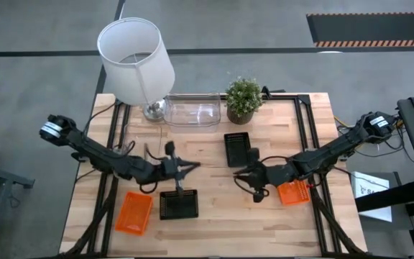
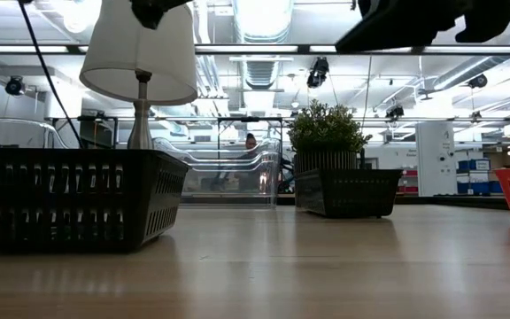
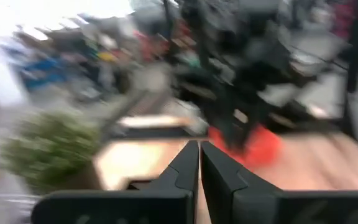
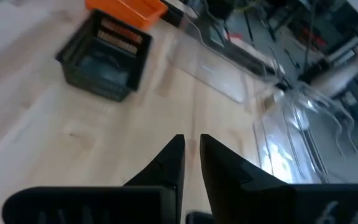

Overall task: Stack baskets by color
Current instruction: Stack the bottom black bin on the top black bins

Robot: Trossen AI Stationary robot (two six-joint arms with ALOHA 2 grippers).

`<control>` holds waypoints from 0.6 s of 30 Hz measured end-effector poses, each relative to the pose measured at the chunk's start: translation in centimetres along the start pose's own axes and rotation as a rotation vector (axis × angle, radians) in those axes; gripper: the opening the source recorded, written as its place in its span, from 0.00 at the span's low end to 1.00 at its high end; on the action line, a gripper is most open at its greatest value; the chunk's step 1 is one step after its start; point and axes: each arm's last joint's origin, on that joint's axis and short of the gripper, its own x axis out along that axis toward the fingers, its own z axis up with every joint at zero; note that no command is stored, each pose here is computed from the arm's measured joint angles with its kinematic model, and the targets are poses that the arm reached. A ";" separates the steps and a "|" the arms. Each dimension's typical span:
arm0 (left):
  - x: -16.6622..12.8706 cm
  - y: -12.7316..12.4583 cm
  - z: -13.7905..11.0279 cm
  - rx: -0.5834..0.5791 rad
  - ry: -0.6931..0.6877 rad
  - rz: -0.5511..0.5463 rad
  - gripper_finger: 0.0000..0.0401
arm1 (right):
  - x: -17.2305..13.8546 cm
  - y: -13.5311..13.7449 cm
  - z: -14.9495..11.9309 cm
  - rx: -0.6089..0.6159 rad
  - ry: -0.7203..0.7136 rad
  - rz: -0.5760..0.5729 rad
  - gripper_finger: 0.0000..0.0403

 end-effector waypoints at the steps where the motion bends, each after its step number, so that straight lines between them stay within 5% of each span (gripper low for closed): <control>1: 0.1 -0.3 0.0 -0.010 0.035 -0.044 0.00 | 0.0 0.0 0.1 -0.010 -0.009 0.010 0.11; 9: 0.8 -2.0 -0.1 -0.161 0.409 -0.340 0.00 | 0.0 0.0 0.1 -0.065 -0.016 0.014 0.11; 18: 1.2 -2.3 -2.0 -0.233 0.816 -0.346 0.07 | -0.4 -0.2 0.3 -0.058 -0.028 0.010 0.11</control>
